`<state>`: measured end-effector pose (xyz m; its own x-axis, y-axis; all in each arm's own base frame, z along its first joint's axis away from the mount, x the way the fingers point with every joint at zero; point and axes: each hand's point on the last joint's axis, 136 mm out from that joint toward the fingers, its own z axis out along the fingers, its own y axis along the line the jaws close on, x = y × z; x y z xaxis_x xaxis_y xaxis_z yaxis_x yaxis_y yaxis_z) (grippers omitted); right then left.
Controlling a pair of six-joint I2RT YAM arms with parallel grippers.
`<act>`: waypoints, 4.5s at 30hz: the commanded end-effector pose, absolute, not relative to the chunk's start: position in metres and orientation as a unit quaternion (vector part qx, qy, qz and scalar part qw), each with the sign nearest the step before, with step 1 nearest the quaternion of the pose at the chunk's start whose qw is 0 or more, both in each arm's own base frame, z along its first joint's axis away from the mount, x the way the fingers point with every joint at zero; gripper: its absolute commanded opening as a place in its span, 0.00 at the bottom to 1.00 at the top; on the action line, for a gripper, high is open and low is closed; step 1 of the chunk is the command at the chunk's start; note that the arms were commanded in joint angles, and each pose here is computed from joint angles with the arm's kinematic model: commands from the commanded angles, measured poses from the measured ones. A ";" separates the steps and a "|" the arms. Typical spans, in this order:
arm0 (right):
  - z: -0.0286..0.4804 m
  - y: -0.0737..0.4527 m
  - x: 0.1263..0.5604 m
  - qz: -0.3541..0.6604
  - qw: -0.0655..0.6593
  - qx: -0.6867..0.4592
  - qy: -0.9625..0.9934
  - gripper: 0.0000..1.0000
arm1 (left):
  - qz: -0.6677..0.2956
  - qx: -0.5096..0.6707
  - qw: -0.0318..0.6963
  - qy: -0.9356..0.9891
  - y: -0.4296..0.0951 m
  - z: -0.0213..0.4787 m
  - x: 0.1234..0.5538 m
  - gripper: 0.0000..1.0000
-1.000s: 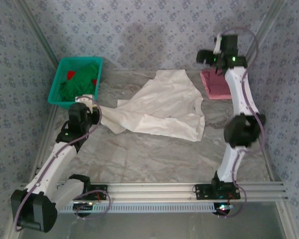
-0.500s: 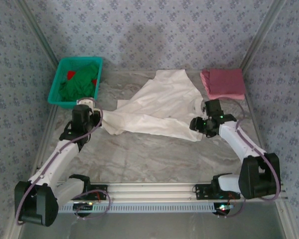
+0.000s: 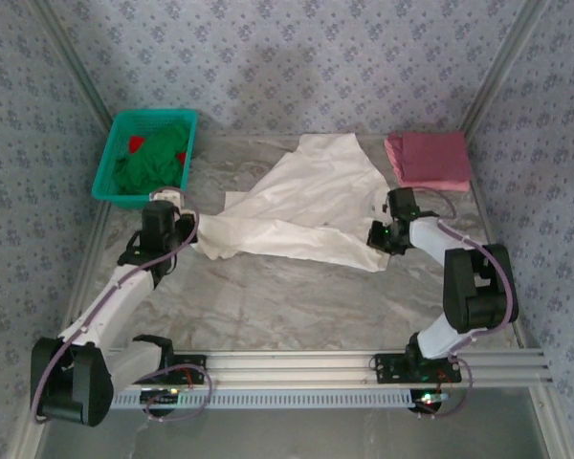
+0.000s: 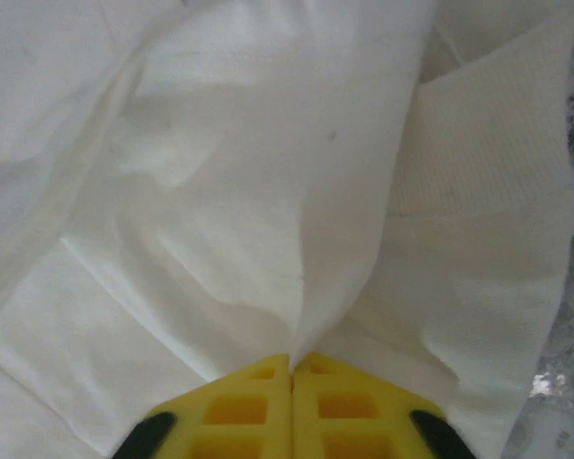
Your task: Fold and stack the t-shirts
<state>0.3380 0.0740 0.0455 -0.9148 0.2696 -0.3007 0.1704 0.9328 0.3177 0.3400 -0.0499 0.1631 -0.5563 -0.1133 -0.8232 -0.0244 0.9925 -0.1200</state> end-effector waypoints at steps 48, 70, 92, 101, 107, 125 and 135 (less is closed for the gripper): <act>0.129 0.134 0.418 0.160 0.269 0.086 0.946 0.00 | -0.165 -0.035 0.327 0.930 -0.104 0.145 0.350 0.51; 0.060 0.130 0.403 0.283 0.190 0.172 0.924 0.00 | -0.198 0.027 0.240 0.950 -0.150 0.048 0.446 0.64; 0.034 0.079 0.389 0.261 0.185 0.275 0.907 0.00 | -0.074 0.016 0.305 0.949 -0.118 0.109 0.506 0.00; 0.012 0.046 0.373 0.248 0.175 0.349 0.887 0.00 | 0.006 0.003 0.346 0.938 -0.086 0.156 0.565 0.00; 0.014 0.037 0.370 0.251 0.182 0.360 0.880 0.00 | 0.030 0.028 0.363 0.931 -0.085 0.174 0.609 0.00; 0.050 0.043 0.382 0.253 0.204 0.301 0.896 0.00 | 0.030 0.017 0.441 0.897 -0.056 0.267 0.628 0.80; 0.071 0.045 0.390 0.192 0.223 0.241 0.925 0.00 | -0.101 0.016 0.517 0.850 -0.101 0.290 0.482 0.89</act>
<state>0.3942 0.0500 0.0653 -0.7614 0.5823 -0.2848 0.3791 0.7565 0.5329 0.4956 -0.0874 0.2818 -0.5639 0.0179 -0.8257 0.1000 0.9939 -0.0467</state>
